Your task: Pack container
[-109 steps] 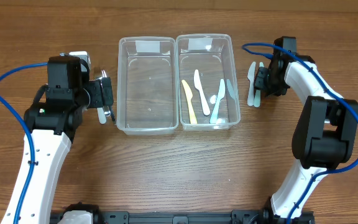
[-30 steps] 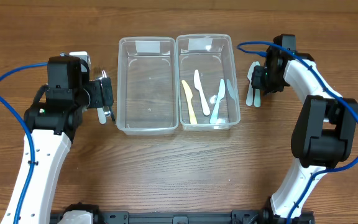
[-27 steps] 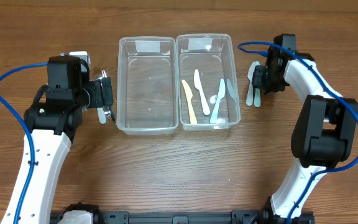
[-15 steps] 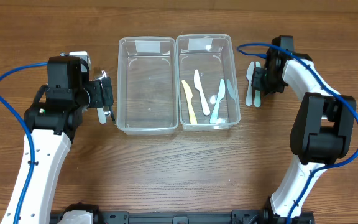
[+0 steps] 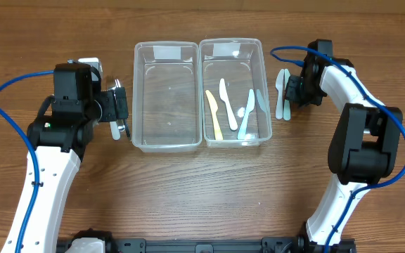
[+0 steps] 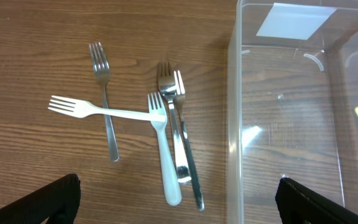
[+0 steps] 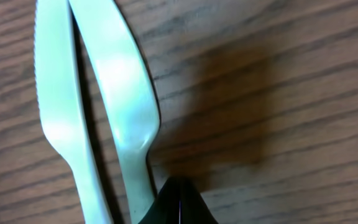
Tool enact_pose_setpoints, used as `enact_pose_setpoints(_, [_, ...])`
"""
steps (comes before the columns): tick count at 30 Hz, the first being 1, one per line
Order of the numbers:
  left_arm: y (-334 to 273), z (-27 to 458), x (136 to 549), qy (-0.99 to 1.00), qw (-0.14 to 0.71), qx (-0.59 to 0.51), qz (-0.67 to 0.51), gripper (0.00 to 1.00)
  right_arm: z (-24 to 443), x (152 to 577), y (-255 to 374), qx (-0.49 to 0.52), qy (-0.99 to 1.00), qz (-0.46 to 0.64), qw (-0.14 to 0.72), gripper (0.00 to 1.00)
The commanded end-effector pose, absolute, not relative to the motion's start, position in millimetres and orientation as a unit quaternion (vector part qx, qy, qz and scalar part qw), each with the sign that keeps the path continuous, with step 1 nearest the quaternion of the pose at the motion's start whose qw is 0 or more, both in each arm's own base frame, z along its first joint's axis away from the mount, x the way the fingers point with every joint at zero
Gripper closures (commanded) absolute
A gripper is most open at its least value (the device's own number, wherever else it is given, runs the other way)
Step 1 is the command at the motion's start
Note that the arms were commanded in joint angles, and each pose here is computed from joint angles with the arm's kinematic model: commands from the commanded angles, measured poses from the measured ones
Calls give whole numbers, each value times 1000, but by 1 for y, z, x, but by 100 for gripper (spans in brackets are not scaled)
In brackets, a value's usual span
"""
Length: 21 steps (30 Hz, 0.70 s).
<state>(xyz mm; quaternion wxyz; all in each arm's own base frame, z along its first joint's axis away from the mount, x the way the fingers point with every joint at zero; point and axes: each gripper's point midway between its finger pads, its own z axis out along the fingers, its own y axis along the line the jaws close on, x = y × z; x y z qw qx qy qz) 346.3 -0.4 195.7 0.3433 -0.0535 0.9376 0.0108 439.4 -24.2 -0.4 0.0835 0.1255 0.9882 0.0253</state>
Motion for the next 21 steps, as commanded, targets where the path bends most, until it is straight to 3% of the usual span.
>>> enact_pose_setpoints(1, [-2,205,351,935,353,-44,7,0,-20,419,-22,133,990,21,42,96])
enact_pose_setpoints(5, [-2,205,351,935,353,-44,7,0,-18,414,-20,132,990,22,35,95])
enact_pose_setpoints(10, [-2,205,351,935,353,-44,7,0,16,431,-18,127,988,35,81,73])
enact_pose_setpoints(13, [-2,205,351,935,353,-44,7,0,47,450,-15,122,983,49,130,66])
enact_pose_setpoints(21, [-2,205,351,935,353,-44,7,0,53,443,5,111,982,93,119,65])
